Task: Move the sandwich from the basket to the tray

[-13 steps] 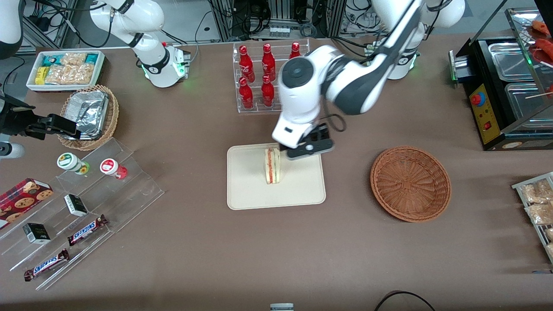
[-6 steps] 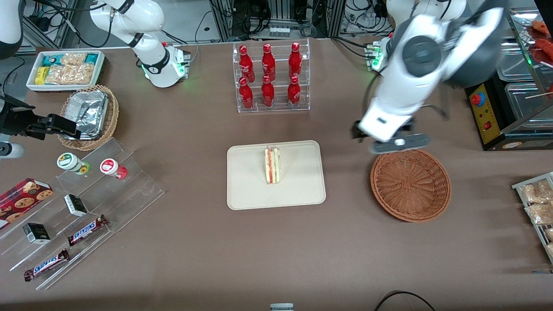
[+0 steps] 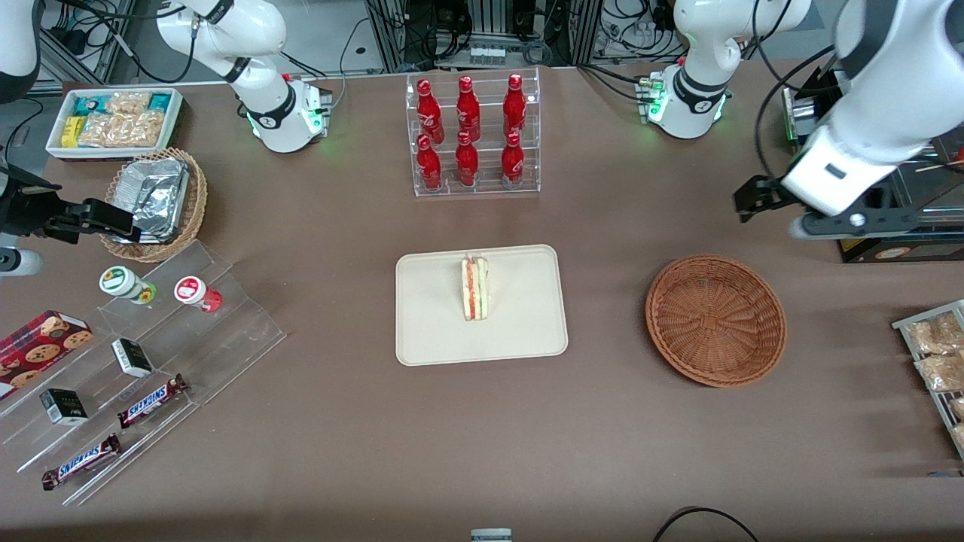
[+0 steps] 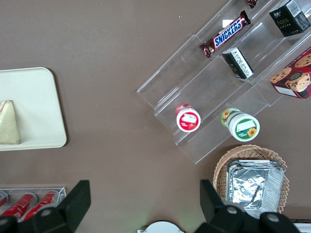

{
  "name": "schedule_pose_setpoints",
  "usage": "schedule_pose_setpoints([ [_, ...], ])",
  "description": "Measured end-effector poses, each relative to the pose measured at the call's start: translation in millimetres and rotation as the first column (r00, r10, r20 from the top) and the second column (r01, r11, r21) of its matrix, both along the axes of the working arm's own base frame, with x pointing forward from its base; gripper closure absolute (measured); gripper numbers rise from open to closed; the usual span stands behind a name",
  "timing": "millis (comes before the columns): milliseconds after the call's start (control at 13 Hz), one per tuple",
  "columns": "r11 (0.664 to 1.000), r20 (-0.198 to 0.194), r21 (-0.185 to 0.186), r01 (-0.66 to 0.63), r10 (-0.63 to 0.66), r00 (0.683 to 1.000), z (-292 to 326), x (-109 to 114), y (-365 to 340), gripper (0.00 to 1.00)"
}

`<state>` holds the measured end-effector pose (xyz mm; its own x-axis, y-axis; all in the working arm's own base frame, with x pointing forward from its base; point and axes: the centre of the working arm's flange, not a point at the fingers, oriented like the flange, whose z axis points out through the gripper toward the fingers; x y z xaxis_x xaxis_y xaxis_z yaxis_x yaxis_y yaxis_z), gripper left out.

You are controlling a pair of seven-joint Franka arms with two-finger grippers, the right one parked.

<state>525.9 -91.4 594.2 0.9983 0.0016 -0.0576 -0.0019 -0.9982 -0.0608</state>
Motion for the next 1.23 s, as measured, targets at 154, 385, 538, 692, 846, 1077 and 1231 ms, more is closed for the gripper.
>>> schedule_pose_setpoints([
  [154, 1.0, 0.008, -0.028, 0.002, -0.002, 1.0, 11.8, -0.3, 16.8, 0.0],
  [385, 0.997, 0.003, -0.075, 0.002, -0.002, 1.0, 27.9, 0.1, 52.2, 0.0],
  [538, 0.996, 0.006, -0.079, 0.048, -0.048, 0.999, 28.9, 1.1, 60.1, 0.0],
  [692, 0.994, 0.004, -0.083, 0.067, -0.067, 0.998, 27.2, 4.8, 58.4, 0.0],
  [846, 0.993, 0.014, -0.083, 0.084, -0.083, 0.996, 31.2, 7.7, 53.7, 0.0],
  [1077, 0.993, 0.021, -0.08, 0.088, -0.086, 0.996, 34.2, 9.0, 53.8, 0.0],
  [1231, 0.993, 0.021, -0.08, 0.088, -0.086, 0.996, 34.0, 9.7, 54.9, 0.0],
])
